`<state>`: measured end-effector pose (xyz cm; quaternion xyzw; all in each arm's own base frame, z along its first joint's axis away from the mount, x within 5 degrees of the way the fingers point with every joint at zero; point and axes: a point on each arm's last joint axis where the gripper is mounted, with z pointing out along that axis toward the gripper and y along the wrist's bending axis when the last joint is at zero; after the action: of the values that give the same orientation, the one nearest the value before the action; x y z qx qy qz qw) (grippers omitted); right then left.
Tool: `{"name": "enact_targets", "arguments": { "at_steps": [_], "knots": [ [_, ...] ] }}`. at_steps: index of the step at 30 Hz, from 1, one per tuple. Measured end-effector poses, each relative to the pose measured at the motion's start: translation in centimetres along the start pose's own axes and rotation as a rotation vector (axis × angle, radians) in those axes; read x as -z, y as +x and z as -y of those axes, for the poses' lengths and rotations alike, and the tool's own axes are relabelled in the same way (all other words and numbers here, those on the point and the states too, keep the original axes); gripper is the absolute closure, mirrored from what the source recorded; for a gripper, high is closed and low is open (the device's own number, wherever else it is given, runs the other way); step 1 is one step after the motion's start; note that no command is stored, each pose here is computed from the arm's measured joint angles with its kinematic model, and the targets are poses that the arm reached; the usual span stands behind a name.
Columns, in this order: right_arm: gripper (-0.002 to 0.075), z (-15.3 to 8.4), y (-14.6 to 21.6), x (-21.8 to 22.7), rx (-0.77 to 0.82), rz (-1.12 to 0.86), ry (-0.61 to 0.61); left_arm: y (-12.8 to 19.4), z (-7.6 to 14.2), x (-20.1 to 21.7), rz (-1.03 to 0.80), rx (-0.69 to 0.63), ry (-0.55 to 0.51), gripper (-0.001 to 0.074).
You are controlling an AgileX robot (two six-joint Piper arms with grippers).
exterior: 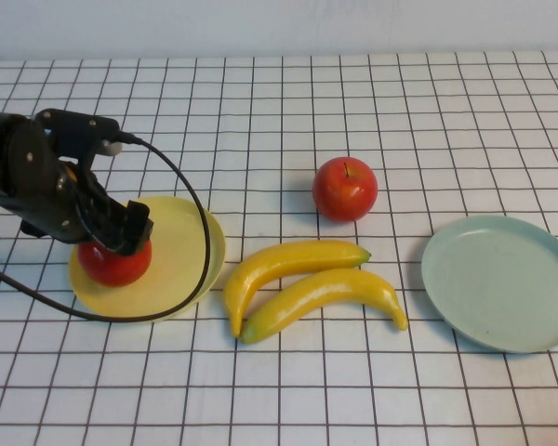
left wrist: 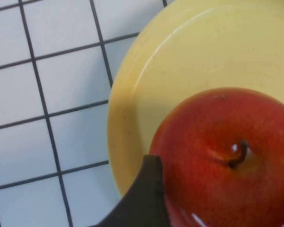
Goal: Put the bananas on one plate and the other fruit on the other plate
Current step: Put one type of fruit in the left plate
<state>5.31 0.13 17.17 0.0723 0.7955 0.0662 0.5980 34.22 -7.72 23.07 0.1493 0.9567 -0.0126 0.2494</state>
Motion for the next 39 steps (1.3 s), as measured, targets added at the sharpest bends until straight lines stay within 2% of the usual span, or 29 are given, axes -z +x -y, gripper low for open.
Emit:
{"name": "enact_targets", "arguments": {
  "at_steps": [7, 21, 25, 29, 35, 39],
  "knots": [
    [0.0742, 0.0, 0.0, 0.0, 0.0, 0.0, 0.0, -0.3, 0.0, 0.9, 0.017, -0.002, -0.002, 0.0066],
    [0.0743, 0.0, 0.0, 0.0, 0.0, 0.0, 0.0, -4.8, -0.6, 7.5, 0.032, -0.033, -0.012, 0.0066],
    [0.0742, 0.0, 0.0, 0.0, 0.0, 0.0, 0.0, -5.4, -0.1, 8.1, 0.061, -0.041, 0.032, 0.0066],
    [0.0742, 0.0, 0.0, 0.0, 0.0, 0.0, 0.0, -5.9, 1.8, 8.3, 0.104, -0.107, 0.081, 0.0066],
    [0.0743, 0.0, 0.0, 0.0, 0.0, 0.0, 0.0, -7.1, 6.4, 8.2, 0.217, -0.247, 0.138, 0.0066],
    [0.0743, 0.0, 0.0, 0.0, 0.0, 0.0, 0.0, -8.3, 9.3, 7.0, 0.226, -0.306, 0.18, 0.0066]
  ]
}}
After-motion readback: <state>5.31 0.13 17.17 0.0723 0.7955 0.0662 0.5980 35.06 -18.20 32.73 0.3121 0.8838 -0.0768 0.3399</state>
